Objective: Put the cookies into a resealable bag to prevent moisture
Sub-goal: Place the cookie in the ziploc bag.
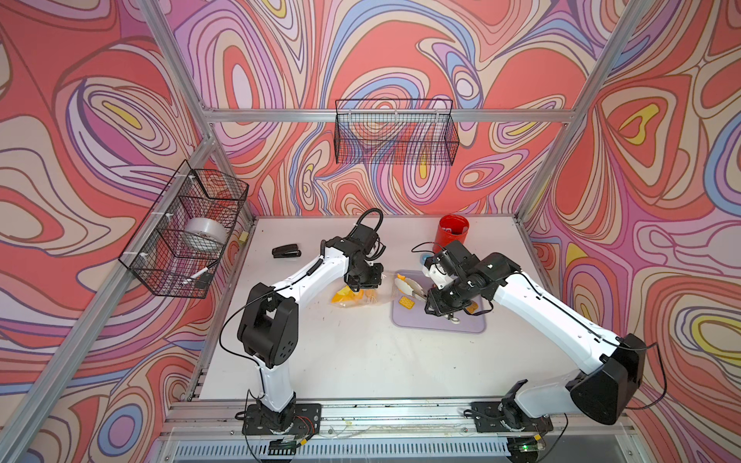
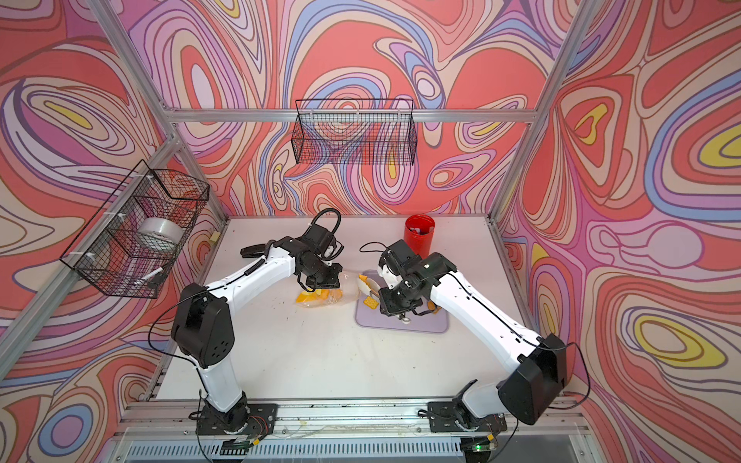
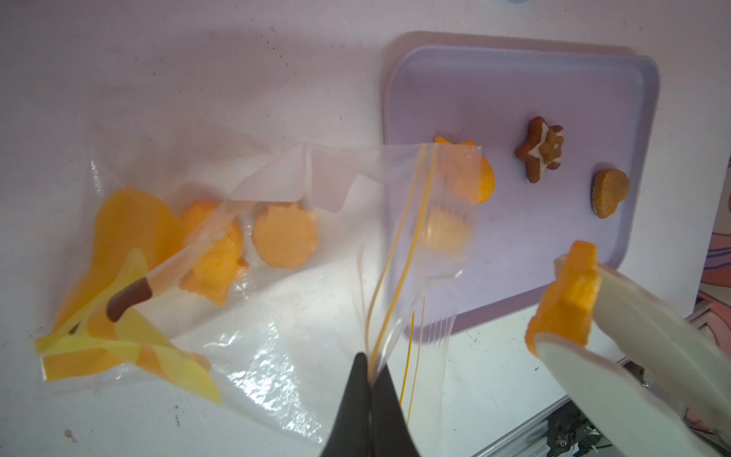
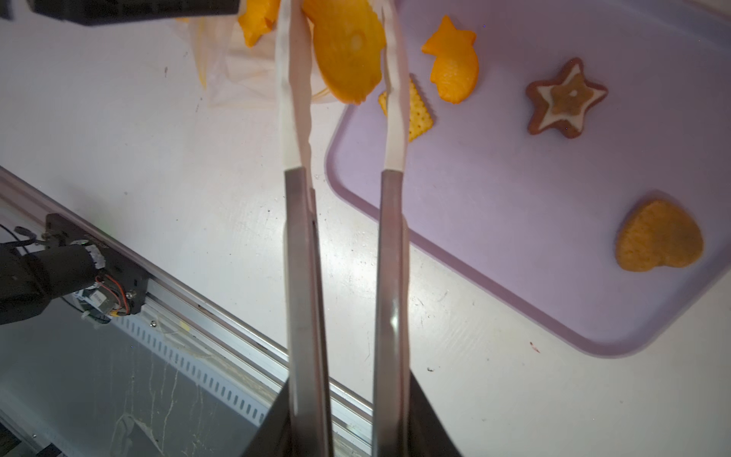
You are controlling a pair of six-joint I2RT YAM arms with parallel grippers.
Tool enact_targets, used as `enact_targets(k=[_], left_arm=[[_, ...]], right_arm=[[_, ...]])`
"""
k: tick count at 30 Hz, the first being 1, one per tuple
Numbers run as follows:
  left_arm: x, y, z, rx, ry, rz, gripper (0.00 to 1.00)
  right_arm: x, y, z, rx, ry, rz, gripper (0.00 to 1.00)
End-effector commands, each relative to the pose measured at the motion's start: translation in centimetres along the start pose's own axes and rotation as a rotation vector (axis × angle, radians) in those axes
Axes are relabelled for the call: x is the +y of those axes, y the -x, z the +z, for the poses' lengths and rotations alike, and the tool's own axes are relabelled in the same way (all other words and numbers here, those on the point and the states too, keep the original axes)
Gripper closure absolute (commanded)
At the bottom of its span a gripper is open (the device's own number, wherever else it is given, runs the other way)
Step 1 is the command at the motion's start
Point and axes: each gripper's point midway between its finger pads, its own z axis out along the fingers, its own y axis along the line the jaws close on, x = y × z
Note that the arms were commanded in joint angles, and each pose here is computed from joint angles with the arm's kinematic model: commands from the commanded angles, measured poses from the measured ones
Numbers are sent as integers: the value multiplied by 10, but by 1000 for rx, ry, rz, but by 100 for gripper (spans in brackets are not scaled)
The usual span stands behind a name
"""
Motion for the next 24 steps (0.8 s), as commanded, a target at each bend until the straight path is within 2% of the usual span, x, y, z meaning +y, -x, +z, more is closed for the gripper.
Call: enact_targets(k=[1,13,24], left_arm=[[-5,4,-8,-22,-26,15,100],[-6,6,-17,-34,-15,21,100],[-4,9,-19,-47,-1,15,100]], right_arm=[[15,19,7,-42,80,-27,68],[15,23,47,-8,119,44,68],[16,33,43,-58,118,53,55]])
